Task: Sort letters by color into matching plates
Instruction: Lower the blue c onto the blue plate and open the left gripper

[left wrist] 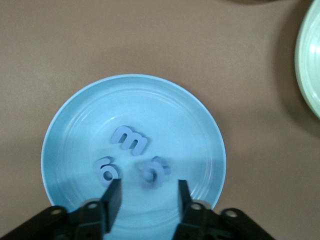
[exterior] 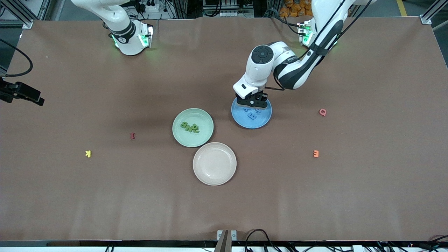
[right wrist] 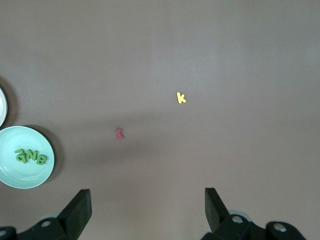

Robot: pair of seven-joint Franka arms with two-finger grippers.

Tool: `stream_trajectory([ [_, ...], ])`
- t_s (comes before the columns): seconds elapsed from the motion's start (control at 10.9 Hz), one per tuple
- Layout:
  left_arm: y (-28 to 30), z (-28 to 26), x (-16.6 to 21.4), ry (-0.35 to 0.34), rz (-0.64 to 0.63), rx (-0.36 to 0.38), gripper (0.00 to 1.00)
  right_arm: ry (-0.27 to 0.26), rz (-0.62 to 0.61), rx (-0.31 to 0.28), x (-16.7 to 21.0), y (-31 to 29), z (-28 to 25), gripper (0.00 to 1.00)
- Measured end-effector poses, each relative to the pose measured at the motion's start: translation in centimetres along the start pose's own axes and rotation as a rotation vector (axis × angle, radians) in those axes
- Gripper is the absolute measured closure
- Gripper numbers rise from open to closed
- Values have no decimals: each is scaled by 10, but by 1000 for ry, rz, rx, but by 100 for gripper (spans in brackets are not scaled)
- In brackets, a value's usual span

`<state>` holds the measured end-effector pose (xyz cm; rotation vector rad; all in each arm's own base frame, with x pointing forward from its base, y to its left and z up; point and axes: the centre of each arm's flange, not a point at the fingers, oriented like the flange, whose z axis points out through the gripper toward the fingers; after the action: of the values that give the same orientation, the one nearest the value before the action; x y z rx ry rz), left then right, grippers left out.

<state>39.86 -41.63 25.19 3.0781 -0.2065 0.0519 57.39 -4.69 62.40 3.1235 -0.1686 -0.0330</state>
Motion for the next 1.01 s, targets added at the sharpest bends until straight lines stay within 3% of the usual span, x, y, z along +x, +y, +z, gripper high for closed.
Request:
stream_trajectory([
  [0.37,1,-4,6,10,-61,-8,1,0,1,-1,0,-3,0,0],
  [0.64,-5,-27,24,3,-84,55,0,-5,-2,-1,0,-6,3,0],
  [1.01,-33,-89,64,48,-104,102,0,-1,1,-1,0,-9,3,0],
])
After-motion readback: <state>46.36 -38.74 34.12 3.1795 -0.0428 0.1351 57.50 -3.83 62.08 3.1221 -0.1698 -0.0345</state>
